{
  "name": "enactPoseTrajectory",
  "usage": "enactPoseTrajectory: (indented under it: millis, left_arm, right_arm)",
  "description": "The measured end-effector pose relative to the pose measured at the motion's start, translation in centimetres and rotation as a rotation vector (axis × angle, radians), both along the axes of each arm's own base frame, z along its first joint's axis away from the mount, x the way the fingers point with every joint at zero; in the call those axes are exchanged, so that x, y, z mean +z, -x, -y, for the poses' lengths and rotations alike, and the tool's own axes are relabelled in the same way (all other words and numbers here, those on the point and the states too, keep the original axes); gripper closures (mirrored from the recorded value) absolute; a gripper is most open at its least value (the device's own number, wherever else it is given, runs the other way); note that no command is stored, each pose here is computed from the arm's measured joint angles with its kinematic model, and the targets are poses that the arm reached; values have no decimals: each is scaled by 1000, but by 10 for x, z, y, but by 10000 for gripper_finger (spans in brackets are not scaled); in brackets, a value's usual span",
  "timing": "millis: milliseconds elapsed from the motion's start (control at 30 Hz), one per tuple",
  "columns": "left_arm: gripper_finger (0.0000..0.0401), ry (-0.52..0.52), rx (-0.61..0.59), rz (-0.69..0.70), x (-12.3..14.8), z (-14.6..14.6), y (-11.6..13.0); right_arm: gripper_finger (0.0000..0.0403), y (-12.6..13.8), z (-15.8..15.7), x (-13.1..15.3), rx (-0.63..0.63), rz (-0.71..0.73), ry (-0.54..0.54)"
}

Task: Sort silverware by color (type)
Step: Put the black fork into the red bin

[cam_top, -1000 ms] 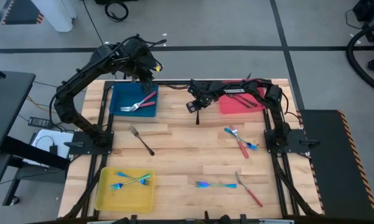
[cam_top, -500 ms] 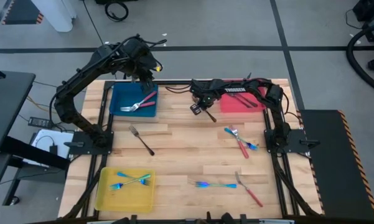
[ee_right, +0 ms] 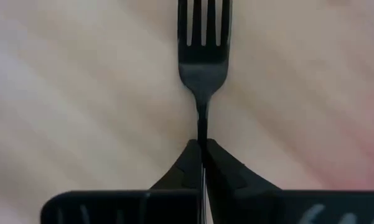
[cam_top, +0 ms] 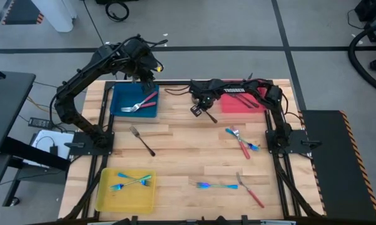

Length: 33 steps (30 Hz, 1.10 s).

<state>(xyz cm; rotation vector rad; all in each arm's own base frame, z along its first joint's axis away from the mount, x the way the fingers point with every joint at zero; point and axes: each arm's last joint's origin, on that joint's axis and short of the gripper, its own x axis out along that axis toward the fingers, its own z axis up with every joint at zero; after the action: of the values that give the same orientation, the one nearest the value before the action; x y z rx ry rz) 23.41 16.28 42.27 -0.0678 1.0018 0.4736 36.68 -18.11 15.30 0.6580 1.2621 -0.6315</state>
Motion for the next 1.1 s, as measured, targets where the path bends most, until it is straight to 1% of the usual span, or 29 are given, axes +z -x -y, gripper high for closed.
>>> enactPoseTrajectory:
  millis: [133,233,367,467,633,800,933,1000,1100]
  left_arm:
    - [296,2,0,-2,0,0,0]
    - [296,6,0,-8,-1,0,1]
    - [296,0,-11,-13,-1,0,1]
    - [296,-10,-29,-20,-1,0,1]
    - [296,-12,-33,-22,-1,0,1]
    - [296,-1,-33,-38,-2,1,2]
    - [296,14,-36,-59,-3,3,3]
    - [296,18,-36,-64,-3,3,4]
    - [296,24,-24,-60,-3,3,4]
  right_arm:
    - [394,-12,-9,24,108,4,12]
    - [395,-15,-15,41,180,-43,41]
    - [395,-15,-16,72,253,-93,117]
    - [395,-7,-12,97,244,-120,204]
    - [395,25,-1,142,190,-88,288]
    - [395,68,5,172,128,-50,320]
    - [395,100,7,178,123,-54,342]
    - [395,113,7,173,121,-61,341]
    - [395,133,9,157,117,-65,318]
